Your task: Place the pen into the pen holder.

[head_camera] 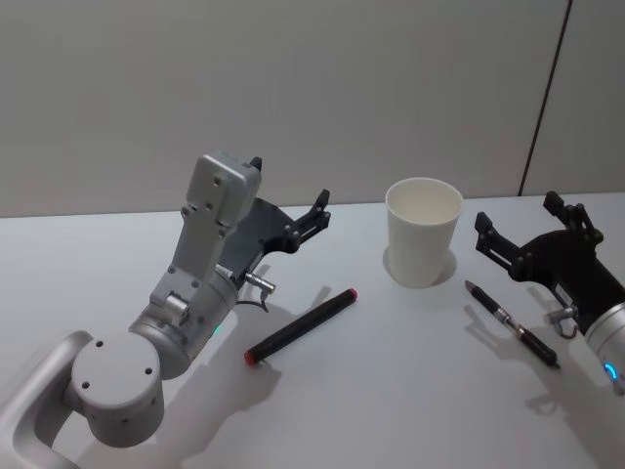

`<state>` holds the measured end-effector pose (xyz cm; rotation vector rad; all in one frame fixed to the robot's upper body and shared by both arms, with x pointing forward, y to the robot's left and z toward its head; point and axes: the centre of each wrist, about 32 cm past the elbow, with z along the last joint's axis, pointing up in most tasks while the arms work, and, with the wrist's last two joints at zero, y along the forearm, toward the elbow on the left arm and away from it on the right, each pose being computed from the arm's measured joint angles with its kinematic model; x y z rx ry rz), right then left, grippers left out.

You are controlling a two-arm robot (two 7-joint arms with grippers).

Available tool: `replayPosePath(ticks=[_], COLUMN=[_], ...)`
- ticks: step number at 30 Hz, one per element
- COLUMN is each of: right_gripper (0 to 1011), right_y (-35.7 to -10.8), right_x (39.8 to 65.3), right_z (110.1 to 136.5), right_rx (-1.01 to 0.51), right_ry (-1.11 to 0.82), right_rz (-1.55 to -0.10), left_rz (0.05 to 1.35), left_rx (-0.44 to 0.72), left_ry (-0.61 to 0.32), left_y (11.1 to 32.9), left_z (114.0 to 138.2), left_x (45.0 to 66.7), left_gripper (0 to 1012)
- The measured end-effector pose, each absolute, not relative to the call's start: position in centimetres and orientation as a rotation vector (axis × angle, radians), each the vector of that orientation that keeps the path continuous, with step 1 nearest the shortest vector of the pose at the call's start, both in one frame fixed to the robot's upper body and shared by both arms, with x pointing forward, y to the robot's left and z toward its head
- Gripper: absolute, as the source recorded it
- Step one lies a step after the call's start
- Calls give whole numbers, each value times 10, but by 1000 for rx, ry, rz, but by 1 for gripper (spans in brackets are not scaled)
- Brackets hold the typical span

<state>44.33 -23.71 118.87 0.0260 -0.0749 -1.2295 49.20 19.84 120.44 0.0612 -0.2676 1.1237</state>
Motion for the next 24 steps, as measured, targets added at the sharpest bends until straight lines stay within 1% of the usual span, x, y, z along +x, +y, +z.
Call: replayPosePath(ticks=[24], right_gripper=[1001], right_y=[-237], right_x=[443], right_z=[1189], right_rx=[26], right_ry=[-75], right_rz=[-1230], left_rz=[1124], left_rx=[61], left_ry=[-268], left_y=[198], left_z=[1204], left_x=[492], left_gripper=[1001])
